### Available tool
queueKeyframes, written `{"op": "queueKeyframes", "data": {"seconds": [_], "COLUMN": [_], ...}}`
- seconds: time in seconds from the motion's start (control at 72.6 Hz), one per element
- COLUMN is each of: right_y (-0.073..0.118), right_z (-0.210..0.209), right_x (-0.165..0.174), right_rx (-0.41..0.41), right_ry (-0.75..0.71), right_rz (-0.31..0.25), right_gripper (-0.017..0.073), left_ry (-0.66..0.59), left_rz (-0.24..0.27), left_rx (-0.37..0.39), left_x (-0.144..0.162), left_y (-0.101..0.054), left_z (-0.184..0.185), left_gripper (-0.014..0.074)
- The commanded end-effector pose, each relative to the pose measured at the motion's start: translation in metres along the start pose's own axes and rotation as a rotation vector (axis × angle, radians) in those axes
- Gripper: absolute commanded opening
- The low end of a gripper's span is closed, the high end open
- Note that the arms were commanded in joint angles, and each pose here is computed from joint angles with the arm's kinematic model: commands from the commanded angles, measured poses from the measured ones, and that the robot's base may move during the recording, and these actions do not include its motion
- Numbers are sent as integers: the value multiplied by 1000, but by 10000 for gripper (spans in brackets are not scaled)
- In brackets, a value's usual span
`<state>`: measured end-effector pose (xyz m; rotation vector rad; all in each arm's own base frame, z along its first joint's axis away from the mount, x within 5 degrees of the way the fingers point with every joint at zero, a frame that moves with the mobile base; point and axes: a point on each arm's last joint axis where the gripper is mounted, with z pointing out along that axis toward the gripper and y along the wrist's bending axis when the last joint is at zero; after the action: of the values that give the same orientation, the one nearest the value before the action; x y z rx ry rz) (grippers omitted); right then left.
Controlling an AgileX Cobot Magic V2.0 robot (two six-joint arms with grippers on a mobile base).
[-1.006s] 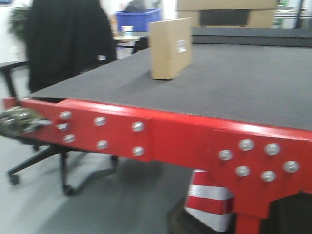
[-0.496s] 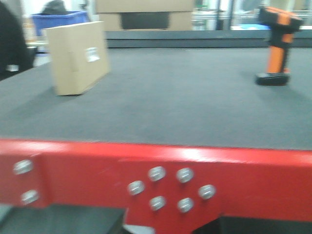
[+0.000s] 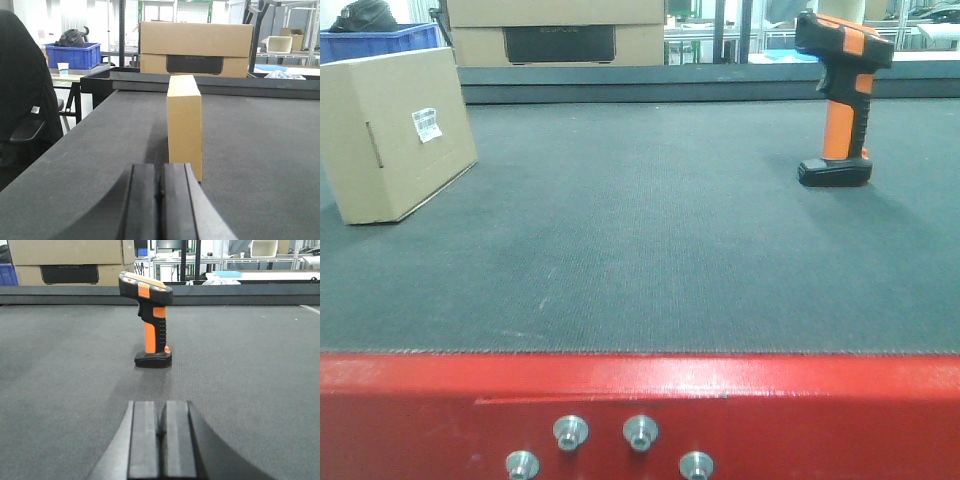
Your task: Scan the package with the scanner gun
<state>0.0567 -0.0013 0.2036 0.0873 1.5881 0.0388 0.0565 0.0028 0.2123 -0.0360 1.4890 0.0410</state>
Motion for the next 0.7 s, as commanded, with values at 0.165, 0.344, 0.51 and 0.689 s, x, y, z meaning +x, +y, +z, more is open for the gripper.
{"op": "queueKeyframes", "data": {"seconds": [0.165,0.344,0.51,0.689], "right_y": [0,0,0,0], "right_z": [0,0,0,0], "right_x": [-2,-2,-2,-2], "right_rx": [5,5,5,5], "right_ry": [-20,-20,-20,-20], "right_rz": [1,1,1,1], "right_gripper": [-168,-168,-168,-168], "left_ry": [-23,-23,-23,-23], "left_rz": [3,3,3,3], "left_rx": [1,1,1,1], "left_x": [-2,-2,-2,-2], "left_y": [0,0,0,0], "left_z": [0,0,0,0], "left_gripper": [-111,-111,-111,-111]}}
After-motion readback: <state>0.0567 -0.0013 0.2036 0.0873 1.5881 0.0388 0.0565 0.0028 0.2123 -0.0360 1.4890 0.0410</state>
